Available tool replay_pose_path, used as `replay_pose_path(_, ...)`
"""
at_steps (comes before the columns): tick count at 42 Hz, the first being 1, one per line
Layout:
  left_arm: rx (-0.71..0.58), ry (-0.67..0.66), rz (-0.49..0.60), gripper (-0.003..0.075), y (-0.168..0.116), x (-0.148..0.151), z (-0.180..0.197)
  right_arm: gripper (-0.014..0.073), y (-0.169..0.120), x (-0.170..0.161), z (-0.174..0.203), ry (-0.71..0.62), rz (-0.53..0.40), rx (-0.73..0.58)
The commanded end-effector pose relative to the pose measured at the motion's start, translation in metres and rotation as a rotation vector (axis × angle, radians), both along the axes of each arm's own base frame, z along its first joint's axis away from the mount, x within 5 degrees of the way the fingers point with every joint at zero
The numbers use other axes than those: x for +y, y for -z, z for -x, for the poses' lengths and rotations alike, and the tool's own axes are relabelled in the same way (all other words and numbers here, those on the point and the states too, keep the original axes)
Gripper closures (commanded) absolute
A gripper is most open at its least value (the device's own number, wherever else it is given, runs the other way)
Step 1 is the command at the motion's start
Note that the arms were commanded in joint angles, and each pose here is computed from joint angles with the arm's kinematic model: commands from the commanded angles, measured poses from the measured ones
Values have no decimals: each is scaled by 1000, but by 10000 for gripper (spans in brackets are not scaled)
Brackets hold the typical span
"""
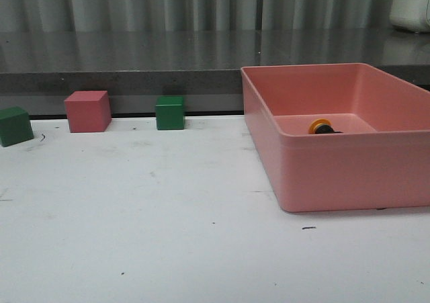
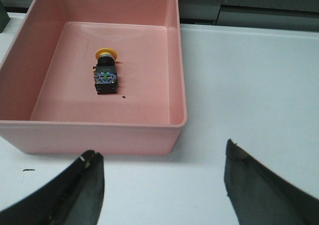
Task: Place and stand button with both arms
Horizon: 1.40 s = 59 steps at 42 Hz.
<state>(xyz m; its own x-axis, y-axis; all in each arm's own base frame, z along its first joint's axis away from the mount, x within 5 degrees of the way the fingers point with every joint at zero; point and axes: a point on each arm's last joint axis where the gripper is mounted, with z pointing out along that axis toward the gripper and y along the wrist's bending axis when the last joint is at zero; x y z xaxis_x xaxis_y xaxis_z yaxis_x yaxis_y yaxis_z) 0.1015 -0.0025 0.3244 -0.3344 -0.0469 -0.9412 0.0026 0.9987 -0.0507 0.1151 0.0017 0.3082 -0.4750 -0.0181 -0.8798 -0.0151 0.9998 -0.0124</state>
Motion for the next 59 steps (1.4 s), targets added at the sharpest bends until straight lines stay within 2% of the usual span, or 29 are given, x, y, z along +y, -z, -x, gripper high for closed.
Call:
replay_pose_path(1, -99, 11, 8, 228, -17, -1, -3, 34, -18, -1, -4, 0, 12, -105)
replay_pose_path(8, -100, 12, 14, 229, -17, -2, -3, 34, -15, 0, -5, -1, -5, -96)
replay_pose_path(16, -100, 12, 14, 228, -17, -2, -3, 34, -33, 4, -17, -15, -59, -77)
replay_pose_path(28, -100, 12, 14, 228, -17, -2, -3, 34, -48, 46, -69, -252, -1, 61)
replay_pose_path(33, -100, 12, 14, 229, -17, -2, -3, 34, -44, 62, -101, -285, 26, 123)
replay_pose_path(46, -100, 12, 14, 228, -17, -2, -3, 34, -17, 84, -194, -255, 83, 374)
replay_pose_path(59, -100, 12, 14, 228, -17, -2, -3, 34, 19, 76, -267, -136, 34, 489)
